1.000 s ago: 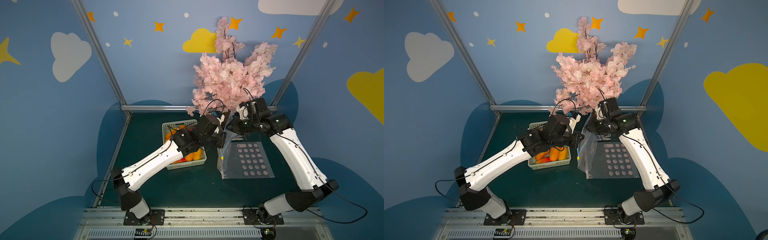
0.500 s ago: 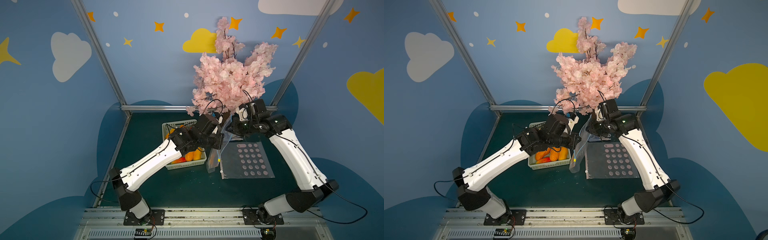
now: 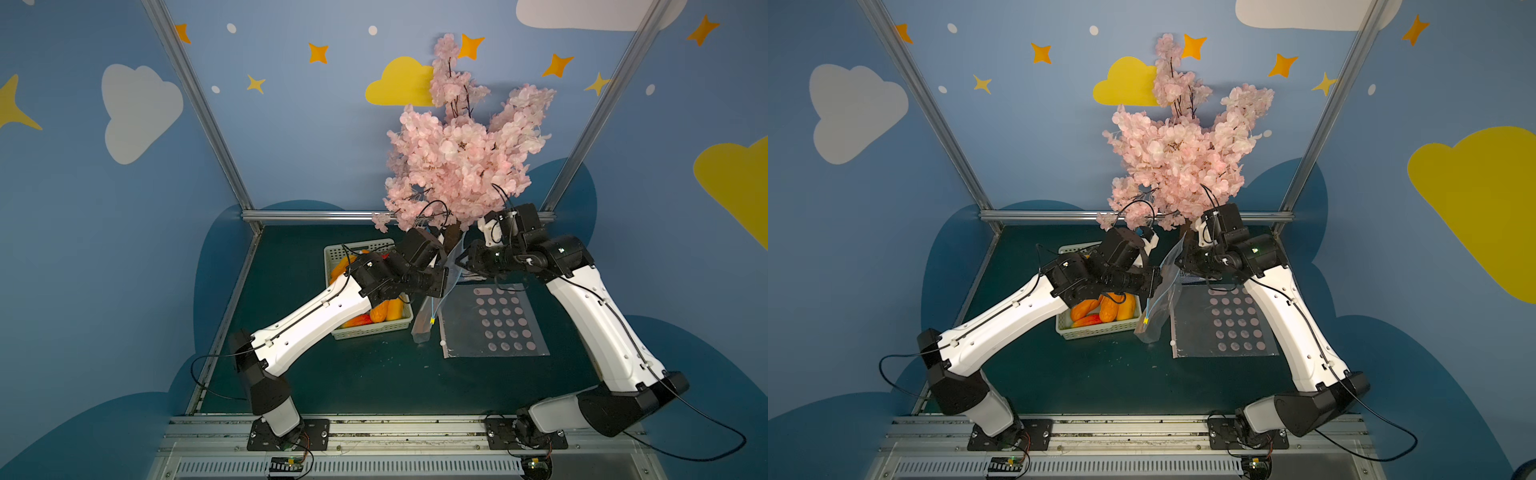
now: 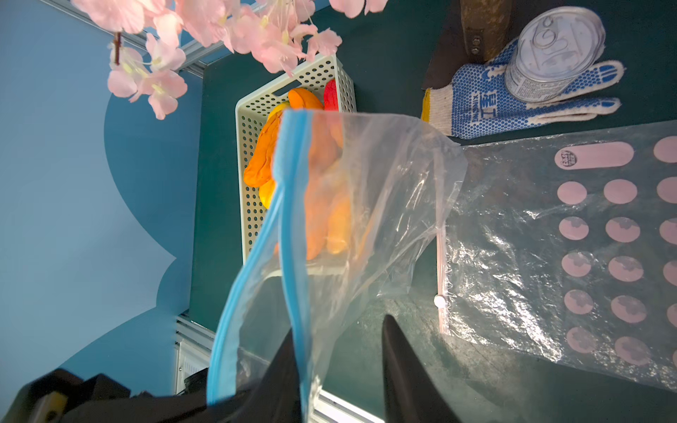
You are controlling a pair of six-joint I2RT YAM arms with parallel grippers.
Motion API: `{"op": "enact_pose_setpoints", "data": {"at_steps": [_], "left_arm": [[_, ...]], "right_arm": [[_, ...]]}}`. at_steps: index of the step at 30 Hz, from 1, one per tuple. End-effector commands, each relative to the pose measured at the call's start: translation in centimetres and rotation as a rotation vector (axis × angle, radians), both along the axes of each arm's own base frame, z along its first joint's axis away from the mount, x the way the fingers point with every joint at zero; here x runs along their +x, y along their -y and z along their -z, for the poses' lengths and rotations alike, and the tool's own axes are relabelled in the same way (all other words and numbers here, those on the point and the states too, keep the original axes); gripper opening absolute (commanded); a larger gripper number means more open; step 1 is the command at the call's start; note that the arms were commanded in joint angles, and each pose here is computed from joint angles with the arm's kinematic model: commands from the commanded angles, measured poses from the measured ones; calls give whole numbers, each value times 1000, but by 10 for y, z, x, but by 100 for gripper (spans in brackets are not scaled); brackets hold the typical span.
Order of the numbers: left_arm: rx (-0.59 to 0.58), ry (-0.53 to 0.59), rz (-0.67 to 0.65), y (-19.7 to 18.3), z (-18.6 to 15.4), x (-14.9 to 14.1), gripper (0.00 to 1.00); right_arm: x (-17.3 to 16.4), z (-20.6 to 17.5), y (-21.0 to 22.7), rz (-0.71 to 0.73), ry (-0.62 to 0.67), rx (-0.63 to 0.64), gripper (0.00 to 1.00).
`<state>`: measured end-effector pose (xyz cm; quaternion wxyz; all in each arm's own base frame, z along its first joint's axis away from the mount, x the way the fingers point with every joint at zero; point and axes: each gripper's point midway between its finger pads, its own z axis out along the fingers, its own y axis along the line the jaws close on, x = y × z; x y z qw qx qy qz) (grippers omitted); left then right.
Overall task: Place the mango in a zip-top bag and seal the zipper
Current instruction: Open the zipper of the food storage bag at the center of the board.
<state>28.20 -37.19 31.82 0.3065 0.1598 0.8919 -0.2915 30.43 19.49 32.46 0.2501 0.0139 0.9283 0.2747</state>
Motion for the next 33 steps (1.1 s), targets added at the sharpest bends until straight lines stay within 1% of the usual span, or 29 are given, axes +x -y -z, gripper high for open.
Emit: {"op": "enact_pose_setpoints", "data": {"at_steps": [1,3,5,7,9,11,15,17,21,23,25,26,28,30,33], "left_arm": [[-15,-5,7,3,-5,1,3],[-18,-7,3,3,-5,2,3],[-22,-7,0,4,-5,3,3],[-28,-5,4,5,-6,2,3],[-24,-8,-9,1,-6,4,3],[3,-20,-51,-8,-1,9,3],[108,-43,-208,-46,13,24,3],[129,-60,-257,-59,16,30,3],[137,-69,-284,-61,19,38,3],[166,-95,-309,-63,26,39,3],[219,-116,-349,-71,36,41,3],[251,-122,-376,-78,41,43,3],[281,-145,-417,-89,53,48,9],[250,-181,-450,-95,65,57,14],[171,-221,-504,-101,77,69,16]], "right_arm": [[1,7,2,3,-13,-7,22],[2,8,2,6,-14,-6,17],[3,10,2,9,-14,-9,7],[4,13,3,14,-17,-14,0],[3,14,6,25,-15,-26,0],[3,16,12,46,-9,-46,0],[-1,22,21,57,-15,-95,0],[-3,22,22,49,-20,-115,0],[-6,29,15,24,-47,-138,0],[-6,36,13,28,-73,-155,0],[-5,41,13,48,-90,-176,0],[-4,41,14,62,-96,-190,0],[0,43,13,77,-105,-214,0],[4,49,4,69,-134,-214,0],[5,63,-14,42,-174,-228,0]]}}
